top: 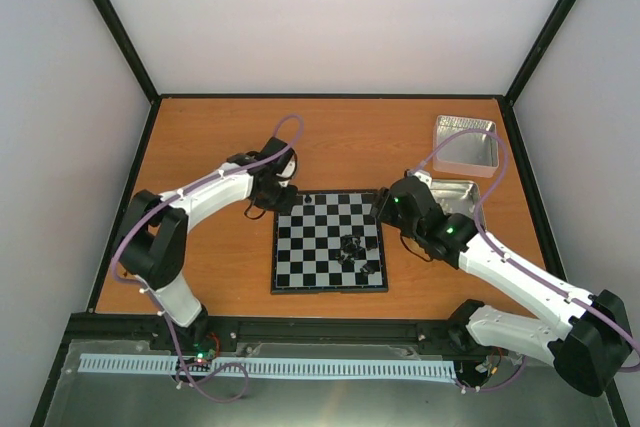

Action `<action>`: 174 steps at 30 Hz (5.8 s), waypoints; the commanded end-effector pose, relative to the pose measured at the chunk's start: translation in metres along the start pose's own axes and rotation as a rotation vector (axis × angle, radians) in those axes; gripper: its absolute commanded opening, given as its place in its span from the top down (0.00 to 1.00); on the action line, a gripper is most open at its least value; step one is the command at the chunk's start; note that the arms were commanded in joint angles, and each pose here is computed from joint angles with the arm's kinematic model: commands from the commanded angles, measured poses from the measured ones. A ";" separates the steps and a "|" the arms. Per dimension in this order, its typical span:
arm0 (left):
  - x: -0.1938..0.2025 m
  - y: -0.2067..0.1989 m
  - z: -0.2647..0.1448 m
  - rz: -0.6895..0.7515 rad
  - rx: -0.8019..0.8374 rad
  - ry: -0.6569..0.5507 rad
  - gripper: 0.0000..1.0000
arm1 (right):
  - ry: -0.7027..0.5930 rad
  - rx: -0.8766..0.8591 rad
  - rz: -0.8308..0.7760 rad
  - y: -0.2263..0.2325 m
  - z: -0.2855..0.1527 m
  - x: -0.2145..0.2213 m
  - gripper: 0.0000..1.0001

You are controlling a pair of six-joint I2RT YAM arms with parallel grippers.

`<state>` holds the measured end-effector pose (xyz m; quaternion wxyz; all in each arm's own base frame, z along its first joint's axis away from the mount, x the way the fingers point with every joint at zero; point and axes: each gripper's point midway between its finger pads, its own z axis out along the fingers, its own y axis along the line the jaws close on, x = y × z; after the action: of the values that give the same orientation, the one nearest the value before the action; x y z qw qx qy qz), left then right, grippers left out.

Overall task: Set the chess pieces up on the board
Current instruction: Place the chess piece on the chessboard, then pick up the chess piece from the chessboard, then place the chess piece on the chessboard.

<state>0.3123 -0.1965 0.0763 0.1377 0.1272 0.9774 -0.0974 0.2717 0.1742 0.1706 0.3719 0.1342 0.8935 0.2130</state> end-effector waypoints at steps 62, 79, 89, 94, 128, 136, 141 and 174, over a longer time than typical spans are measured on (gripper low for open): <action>-0.061 -0.011 -0.077 0.019 0.035 -0.342 0.56 | 0.190 -0.054 -0.236 0.005 0.002 0.032 0.36; -0.027 0.031 -0.193 -0.059 -0.050 -0.833 0.39 | 0.539 0.048 -0.523 0.040 0.013 0.139 0.57; -0.021 0.032 -0.208 -0.053 -0.034 -0.905 0.32 | 0.615 0.043 -0.584 0.050 0.034 0.163 0.65; -0.020 0.032 -0.208 -0.052 -0.032 -0.899 0.31 | 0.632 0.070 -0.598 0.047 0.042 0.169 0.68; -0.019 0.031 -0.202 -0.049 -0.030 -0.884 0.30 | 0.370 0.132 -0.410 0.035 0.074 0.062 0.90; -0.019 0.030 -0.201 -0.045 -0.025 -0.879 0.30 | 0.379 0.201 -0.406 0.008 0.099 0.039 0.90; -0.019 0.029 -0.200 -0.044 -0.019 -0.875 0.30 | 0.376 0.242 -0.421 0.003 0.115 0.030 0.89; -0.019 0.029 -0.196 -0.044 -0.022 -0.861 0.30 | 0.440 0.274 -0.396 -0.023 0.148 0.021 0.75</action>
<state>0.2871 -0.1284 0.2557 0.5229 0.0504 0.8403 -0.1337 0.3519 0.2012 0.0458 0.1712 -0.0419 0.9838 0.0314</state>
